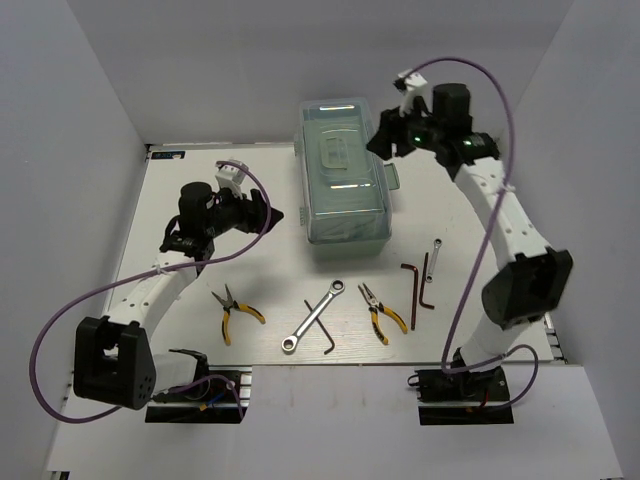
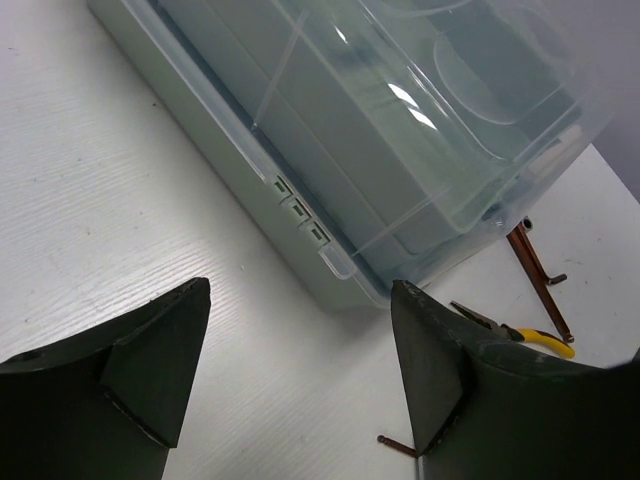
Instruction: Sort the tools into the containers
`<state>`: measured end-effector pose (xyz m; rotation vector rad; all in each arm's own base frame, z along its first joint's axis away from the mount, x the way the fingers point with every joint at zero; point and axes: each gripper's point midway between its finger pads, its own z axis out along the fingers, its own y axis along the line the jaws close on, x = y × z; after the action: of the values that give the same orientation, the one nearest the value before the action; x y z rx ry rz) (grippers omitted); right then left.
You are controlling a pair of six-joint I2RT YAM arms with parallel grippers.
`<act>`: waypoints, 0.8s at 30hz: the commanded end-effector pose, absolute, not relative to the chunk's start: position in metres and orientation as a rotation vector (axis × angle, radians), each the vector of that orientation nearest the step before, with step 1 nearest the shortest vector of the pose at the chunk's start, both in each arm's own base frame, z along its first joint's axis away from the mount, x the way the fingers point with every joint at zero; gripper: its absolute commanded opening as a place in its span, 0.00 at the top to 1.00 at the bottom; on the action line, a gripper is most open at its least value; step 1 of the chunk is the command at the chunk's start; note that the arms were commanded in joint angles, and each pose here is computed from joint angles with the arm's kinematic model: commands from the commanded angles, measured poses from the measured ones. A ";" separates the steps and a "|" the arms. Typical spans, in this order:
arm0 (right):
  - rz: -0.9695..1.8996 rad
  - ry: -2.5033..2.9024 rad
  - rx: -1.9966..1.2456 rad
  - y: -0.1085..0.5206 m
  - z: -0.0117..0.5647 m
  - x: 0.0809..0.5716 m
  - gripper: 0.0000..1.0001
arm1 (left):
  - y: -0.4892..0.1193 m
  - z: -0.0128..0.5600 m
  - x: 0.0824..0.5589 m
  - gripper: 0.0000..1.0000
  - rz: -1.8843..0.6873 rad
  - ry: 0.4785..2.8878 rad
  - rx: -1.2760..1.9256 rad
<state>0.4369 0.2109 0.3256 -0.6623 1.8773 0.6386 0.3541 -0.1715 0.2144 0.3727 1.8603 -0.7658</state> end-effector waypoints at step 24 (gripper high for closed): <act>0.468 1.952 -0.250 0.337 0.287 0.502 0.35 | -0.203 0.219 0.340 0.13 -0.997 1.742 0.525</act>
<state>0.4861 0.3387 0.2579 -0.3480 2.0366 0.4732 0.3463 -0.1966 0.2054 0.4804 1.8091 -0.9489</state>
